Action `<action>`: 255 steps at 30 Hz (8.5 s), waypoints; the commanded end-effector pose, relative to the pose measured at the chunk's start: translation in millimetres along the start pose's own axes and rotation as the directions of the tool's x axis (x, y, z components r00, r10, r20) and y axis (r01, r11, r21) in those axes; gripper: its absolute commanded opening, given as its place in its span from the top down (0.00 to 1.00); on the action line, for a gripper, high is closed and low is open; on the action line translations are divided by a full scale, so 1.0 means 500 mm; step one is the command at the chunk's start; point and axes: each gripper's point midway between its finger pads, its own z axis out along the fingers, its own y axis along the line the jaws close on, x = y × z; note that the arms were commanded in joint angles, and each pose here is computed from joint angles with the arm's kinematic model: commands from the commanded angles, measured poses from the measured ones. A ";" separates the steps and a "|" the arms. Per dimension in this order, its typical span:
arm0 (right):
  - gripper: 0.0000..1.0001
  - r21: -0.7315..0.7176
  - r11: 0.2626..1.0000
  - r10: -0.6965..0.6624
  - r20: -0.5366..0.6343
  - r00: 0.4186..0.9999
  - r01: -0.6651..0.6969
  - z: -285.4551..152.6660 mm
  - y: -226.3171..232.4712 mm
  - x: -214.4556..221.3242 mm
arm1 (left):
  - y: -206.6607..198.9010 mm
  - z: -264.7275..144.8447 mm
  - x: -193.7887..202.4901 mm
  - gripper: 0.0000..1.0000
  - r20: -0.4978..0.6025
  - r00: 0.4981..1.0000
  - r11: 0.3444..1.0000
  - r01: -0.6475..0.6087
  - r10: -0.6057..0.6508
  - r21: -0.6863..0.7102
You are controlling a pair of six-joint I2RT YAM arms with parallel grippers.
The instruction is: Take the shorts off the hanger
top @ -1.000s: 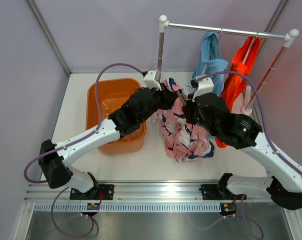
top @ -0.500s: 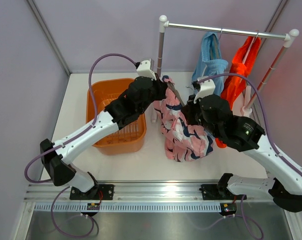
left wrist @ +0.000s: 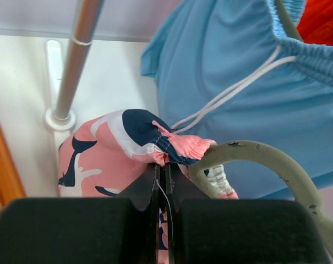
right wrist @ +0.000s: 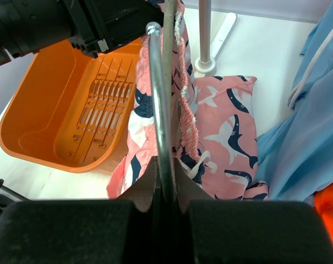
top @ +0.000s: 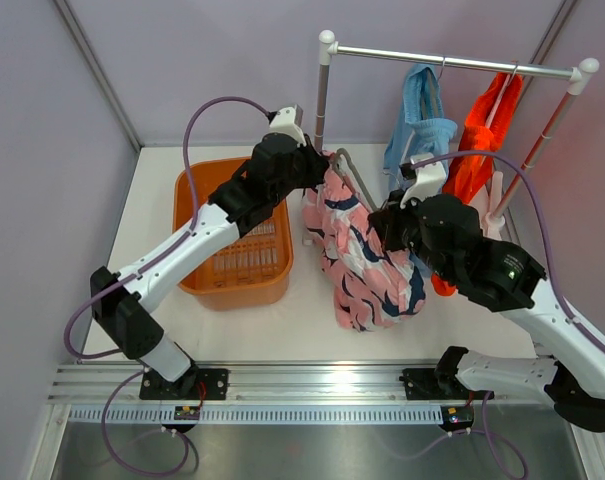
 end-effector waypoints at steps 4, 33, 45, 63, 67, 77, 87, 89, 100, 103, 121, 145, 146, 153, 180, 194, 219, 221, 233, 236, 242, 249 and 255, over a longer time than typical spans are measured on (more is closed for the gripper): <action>1.00 0.028 0.999 0.022 0.133 0.991 -0.026 -0.055 -0.028 -0.066 | 0.005 0.002 -0.038 1.00 0.064 0.994 0.996 -0.088 0.086 0.026; 1.00 0.420 0.884 0.015 0.413 0.911 -0.205 0.075 -0.137 -0.298 | -0.396 -0.539 0.132 1.00 0.220 0.833 0.399 -0.454 0.508 0.796; 1.00 0.457 0.861 0.017 0.413 0.910 -0.224 0.021 -0.174 -0.305 | -0.300 -0.502 -0.232 1.00 0.448 0.814 0.826 -0.508 0.369 0.243; 1.00 0.415 0.884 0.073 0.334 0.940 -0.216 -0.016 -0.189 -0.199 | -0.006 -0.603 -0.651 1.00 0.728 0.559 0.900 -0.084 0.397 -0.427; 1.00 0.405 0.890 0.080 0.314 0.946 -0.210 -0.011 -0.185 -0.186 | 0.027 -0.512 -0.659 1.00 0.690 0.600 0.889 -0.080 0.404 -0.451; 1.00 0.419 0.889 0.070 0.274 0.959 -0.185 -0.004 -0.193 -0.148 | 0.170 -0.261 -0.516 1.00 0.437 0.796 0.827 -0.135 0.418 -0.545; 1.00 0.417 0.890 0.081 0.253 0.964 -0.184 -0.004 -0.200 -0.110 | 0.349 -0.091 -0.156 1.00 0.146 0.971 0.809 -0.070 0.189 -0.583; 1.00 0.415 0.891 0.083 0.243 0.966 -0.181 -0.001 -0.200 -0.100 | 0.371 -0.076 -0.110 1.00 0.108 0.983 0.810 -0.059 0.150 -0.584; 1.00 0.382 0.910 0.095 0.189 0.977 -0.162 0.016 -0.188 -0.064 | 0.464 0.043 0.147 0.94 -0.182 0.970 0.838 0.035 -0.159 -0.545; 1.00 0.363 0.919 0.096 0.170 0.981 -0.153 0.020 -0.179 -0.060 | 0.484 0.062 0.198 0.91 -0.235 0.938 0.851 0.103 -0.255 -0.514; 1.00 0.202 0.979 -0.006 0.072 0.997 -0.009 0.069 -0.105 -0.076 | 0.367 -0.075 0.007 0.01 -0.068 0.989 0.931 0.098 -0.130 -0.351; 1.00 0.115 0.992 -0.075 0.157 0.985 0.057 0.269 -0.168 -0.277 | 0.178 -0.424 -0.091 0.01 0.114 0.988 0.995 -0.102 0.099 0.018; 1.00 0.118 0.991 -0.076 0.125 0.989 0.061 0.292 -0.172 -0.258 | 0.180 -0.427 -0.089 0.01 0.116 0.988 0.994 -0.105 0.102 0.017; 1.00 0.199 0.979 -0.089 0.181 0.979 0.052 0.363 -0.195 -0.332 | 0.194 -0.420 -0.054 0.01 0.084 0.988 0.991 -0.133 0.130 0.023; 1.00 0.292 0.956 -0.073 0.181 0.981 0.017 0.497 -0.238 -0.322 | 0.214 -0.414 -0.015 0.01 0.061 0.985 0.987 -0.161 0.160 0.024; 0.62 0.270 0.963 -0.054 0.206 0.977 -0.003 0.442 -0.225 -0.341 | 0.219 -0.407 -0.004 0.01 0.051 0.987 0.988 -0.151 0.150 0.021; 0.56 0.484 0.872 -0.095 0.314 0.945 -0.073 0.194 -0.287 -0.418 | 0.233 -0.395 0.006 0.01 0.032 0.988 0.989 -0.151 0.151 -0.005; 0.56 0.501 0.863 -0.097 0.304 0.948 -0.072 0.195 -0.304 -0.411 | 0.234 -0.393 0.009 0.01 0.026 0.988 0.989 -0.151 0.151 -0.006; 0.60 0.510 0.857 -0.080 0.272 0.959 -0.074 0.232 -0.404 -0.386 | 0.238 -0.389 0.015 0.01 0.017 0.989 0.989 -0.150 0.150 -0.008; 0.59 0.491 0.869 -0.083 0.273 0.958 -0.065 0.247 -0.411 -0.392 | 0.238 -0.388 0.015 0.01 0.015 0.988 0.988 -0.152 0.153 -0.007; 0.58 0.479 0.877 -0.084 0.237 0.968 -0.041 0.280 -0.422 -0.386 | 0.240 -0.386 0.018 0.01 0.011 0.988 0.988 -0.152 0.152 -0.010; 0.57 0.494 0.869 -0.083 0.206 0.975 -0.030 0.302 -0.437 -0.368 | 0.240 -0.385 0.020 0.01 0.005 0.988 0.988 -0.156 0.156 -0.007; 0.57 0.495 0.869 -0.074 0.181 0.981 -0.026 0.323 -0.445 -0.353 | 0.240 -0.383 0.022 0.01 0.000 0.987 0.987 -0.159 0.159 -0.006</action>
